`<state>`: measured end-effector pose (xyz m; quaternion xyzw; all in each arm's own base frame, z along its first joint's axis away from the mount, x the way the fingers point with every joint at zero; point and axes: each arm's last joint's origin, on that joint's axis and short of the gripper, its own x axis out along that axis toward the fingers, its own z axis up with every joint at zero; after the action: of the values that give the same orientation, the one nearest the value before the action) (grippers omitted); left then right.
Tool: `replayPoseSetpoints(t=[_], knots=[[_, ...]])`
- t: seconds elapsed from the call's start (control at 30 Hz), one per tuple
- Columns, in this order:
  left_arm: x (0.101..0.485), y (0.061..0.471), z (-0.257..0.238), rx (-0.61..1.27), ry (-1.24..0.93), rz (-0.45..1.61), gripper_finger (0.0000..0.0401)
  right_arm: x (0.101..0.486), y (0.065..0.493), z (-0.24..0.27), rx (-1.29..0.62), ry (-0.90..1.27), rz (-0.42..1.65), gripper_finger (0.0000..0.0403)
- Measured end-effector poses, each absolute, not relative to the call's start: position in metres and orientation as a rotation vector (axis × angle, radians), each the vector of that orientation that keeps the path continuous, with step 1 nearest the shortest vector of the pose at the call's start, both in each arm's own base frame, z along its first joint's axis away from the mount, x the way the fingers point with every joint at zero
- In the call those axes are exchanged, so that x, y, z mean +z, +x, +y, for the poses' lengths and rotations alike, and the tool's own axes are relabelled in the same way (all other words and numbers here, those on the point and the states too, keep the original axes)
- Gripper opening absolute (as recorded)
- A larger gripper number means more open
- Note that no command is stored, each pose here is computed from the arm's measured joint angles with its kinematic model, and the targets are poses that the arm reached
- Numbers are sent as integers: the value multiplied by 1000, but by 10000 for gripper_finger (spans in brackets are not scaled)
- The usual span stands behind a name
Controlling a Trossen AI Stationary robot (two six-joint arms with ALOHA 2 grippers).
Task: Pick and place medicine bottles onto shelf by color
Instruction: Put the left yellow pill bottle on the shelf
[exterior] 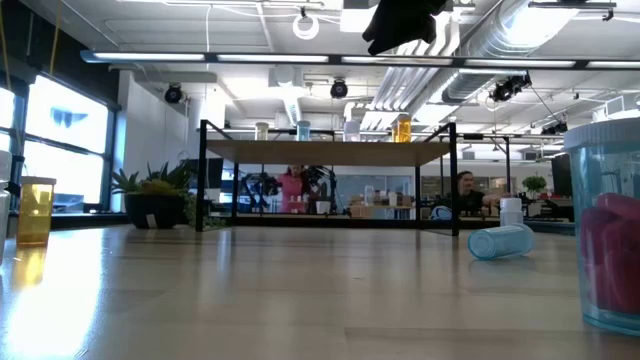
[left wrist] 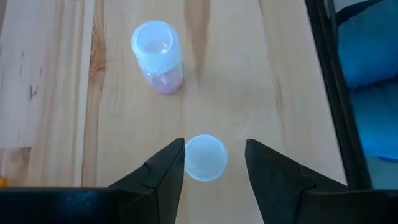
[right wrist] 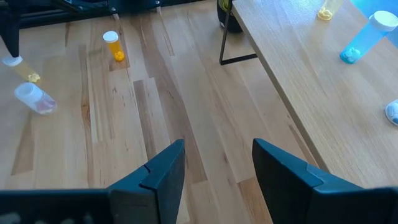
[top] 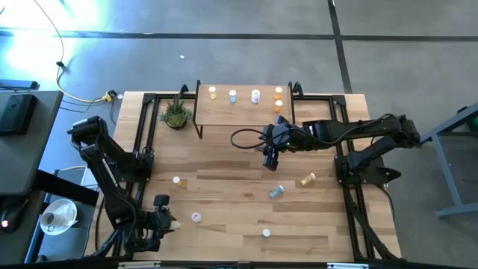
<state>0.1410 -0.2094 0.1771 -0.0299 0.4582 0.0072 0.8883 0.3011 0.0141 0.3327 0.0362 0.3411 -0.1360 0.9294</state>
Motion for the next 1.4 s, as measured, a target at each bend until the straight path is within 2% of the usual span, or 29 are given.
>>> replayPoseSetpoints(t=[0.77,1.13,1.4], knots=[[159,149,-213,78,-58,965,156,333,301,14,-276,68,699,179],[159,156,-209,105,-71,965,100,333,301,14,-273,60,700,179],[167,163,-200,115,-85,949,117,333,301,14,-268,70,700,179]])
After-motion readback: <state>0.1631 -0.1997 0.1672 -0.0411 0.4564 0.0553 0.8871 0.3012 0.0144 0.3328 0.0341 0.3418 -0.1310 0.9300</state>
